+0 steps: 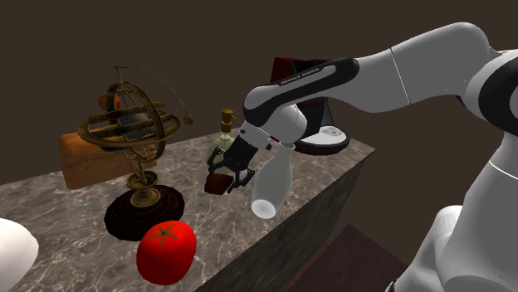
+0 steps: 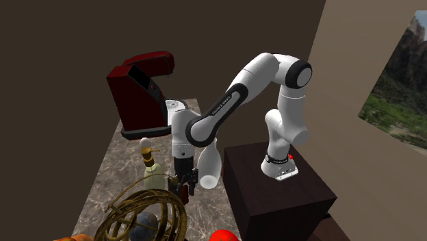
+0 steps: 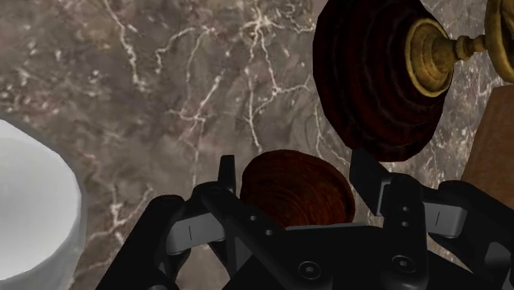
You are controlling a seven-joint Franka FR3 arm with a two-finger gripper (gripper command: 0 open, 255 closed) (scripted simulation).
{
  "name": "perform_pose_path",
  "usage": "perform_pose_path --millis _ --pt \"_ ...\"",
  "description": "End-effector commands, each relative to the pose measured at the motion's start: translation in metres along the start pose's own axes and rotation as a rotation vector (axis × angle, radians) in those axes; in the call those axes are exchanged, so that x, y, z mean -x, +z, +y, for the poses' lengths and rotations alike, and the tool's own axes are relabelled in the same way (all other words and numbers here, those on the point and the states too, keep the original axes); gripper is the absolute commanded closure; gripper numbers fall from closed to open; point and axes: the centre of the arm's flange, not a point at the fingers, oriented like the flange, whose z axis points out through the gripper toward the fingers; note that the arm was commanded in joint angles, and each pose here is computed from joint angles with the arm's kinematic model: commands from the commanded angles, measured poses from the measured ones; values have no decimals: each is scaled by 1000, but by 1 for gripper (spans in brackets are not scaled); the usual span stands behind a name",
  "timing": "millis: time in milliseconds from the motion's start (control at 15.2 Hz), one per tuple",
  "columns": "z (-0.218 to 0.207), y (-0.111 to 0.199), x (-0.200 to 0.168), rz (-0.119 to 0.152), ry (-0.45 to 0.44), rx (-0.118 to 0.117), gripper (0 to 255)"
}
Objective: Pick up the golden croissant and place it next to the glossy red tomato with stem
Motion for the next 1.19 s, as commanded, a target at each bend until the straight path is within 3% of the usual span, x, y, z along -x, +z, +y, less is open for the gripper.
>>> perform_pose_path --millis 0,132,198,462,528,792,1122 --pt "20 29 -5 -27 32 51 255" --pt "20 29 -5 -27 32 51 255" --pt "24 34 -4 -27 31 51 0" --pt "18 19 5 -26 32 51 0" --pt "20 29 -5 -27 32 51 0" --pt "18 -21 -7 -27 32 51 0" --pt "18 -21 -7 -27 32 51 0"
